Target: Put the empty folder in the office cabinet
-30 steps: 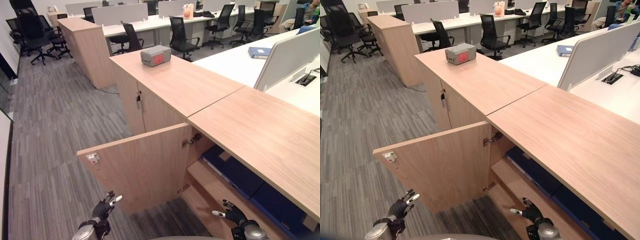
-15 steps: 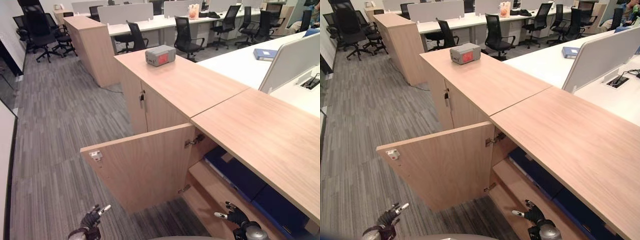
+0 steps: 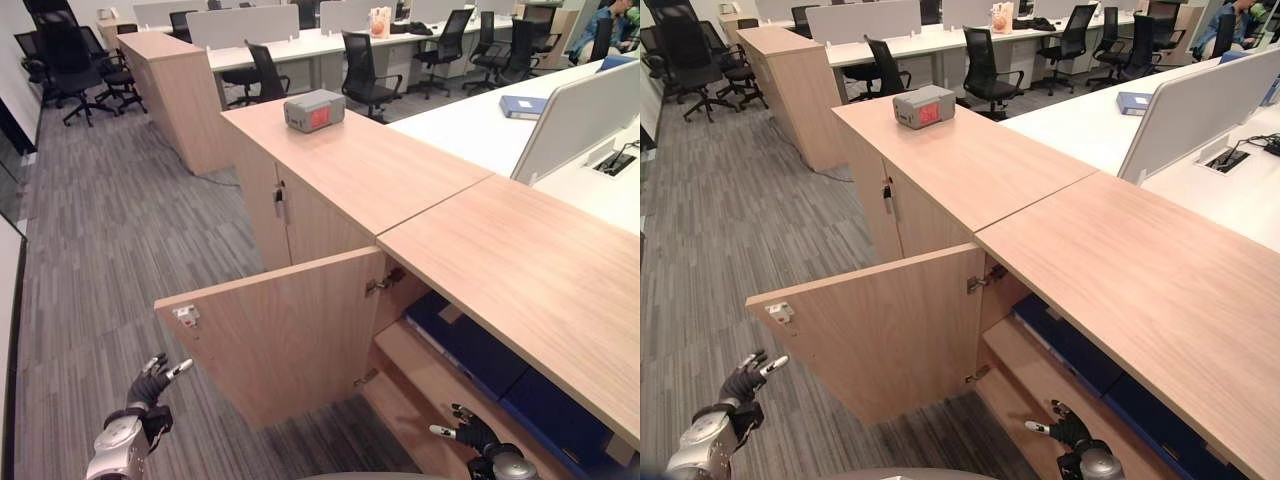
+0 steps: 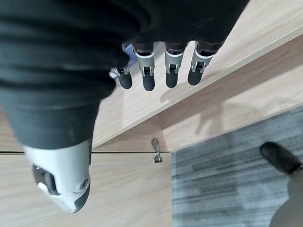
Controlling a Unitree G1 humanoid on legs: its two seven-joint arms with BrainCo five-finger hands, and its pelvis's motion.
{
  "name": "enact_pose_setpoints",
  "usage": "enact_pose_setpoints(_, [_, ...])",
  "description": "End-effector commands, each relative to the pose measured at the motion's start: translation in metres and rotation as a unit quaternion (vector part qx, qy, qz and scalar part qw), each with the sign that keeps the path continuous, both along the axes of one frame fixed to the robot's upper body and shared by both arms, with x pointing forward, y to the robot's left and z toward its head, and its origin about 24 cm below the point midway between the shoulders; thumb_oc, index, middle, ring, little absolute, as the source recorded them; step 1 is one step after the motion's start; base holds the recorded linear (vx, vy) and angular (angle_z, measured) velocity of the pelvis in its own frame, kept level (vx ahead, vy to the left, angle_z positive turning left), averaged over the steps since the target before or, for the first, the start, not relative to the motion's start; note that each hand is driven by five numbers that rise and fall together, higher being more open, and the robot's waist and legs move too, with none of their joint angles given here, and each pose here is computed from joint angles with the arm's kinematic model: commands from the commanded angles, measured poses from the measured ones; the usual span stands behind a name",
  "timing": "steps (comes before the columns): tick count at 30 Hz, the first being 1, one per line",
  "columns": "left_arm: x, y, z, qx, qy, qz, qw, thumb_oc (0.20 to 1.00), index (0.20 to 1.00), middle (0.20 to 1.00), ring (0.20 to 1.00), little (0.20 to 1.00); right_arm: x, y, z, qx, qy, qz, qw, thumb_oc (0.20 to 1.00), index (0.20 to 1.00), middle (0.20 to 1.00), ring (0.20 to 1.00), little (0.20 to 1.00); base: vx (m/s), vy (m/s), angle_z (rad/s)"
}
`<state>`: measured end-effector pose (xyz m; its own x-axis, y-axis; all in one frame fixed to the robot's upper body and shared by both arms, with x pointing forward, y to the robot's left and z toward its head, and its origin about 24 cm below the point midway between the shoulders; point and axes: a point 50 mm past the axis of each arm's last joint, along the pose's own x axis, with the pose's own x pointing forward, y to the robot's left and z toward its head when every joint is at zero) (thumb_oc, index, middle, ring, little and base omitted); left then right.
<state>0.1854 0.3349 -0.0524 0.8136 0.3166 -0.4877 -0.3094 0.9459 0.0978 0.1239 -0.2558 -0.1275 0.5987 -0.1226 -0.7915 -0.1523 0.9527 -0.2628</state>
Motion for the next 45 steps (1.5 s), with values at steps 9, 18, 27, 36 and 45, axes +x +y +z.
enact_pose_setpoints(9, [0.072, -0.008, 0.084, 0.027, -0.176, -0.117, 0.977, 1.0, 1.0, 1.0, 1.0, 1.0, 0.027, 0.013, 0.003, 0.014, -0.02, 0.037, 0.999, 1.0, 1.0, 1.0, 1.0, 1.0, 0.0, 0.0, 0.0])
enact_pose_setpoints(18, [0.082, -0.057, 0.086, -0.018, -0.196, -0.223, 0.955, 1.0, 1.0, 1.0, 1.0, 1.0, 0.021, 0.02, -0.003, 0.021, 0.004, 0.046, 0.999, 1.0, 1.0, 1.0, 1.0, 1.0, 0.0, 0.0, 0.0])
enact_pose_setpoints(27, [0.069, -0.082, 0.071, -0.05, -0.173, -0.276, 0.944, 1.0, 1.0, 1.0, 1.0, 1.0, 0.021, 0.024, -0.005, 0.023, 0.013, 0.056, 0.998, 1.0, 1.0, 1.0, 1.0, 1.0, 0.0, 0.0, 0.0])
enact_pose_setpoints(36, [0.03, -0.097, 0.031, -0.086, -0.089, -0.302, 0.945, 1.0, 1.0, 1.0, 1.0, 1.0, 0.02, 0.018, -0.005, 0.019, 0.018, 0.05, 0.998, 1.0, 1.0, 1.0, 1.0, 1.0, 0.0, 0.0, 0.0])
enact_pose_setpoints(45, [0.001, -0.106, 0.017, -0.083, -0.031, -0.364, 0.927, 1.0, 1.0, 1.0, 1.0, 1.0, 0.026, 0.018, -0.002, 0.012, 0.016, 0.069, 0.997, 1.0, 1.0, 1.0, 1.0, 1.0, 0.0, 0.0, 0.01])
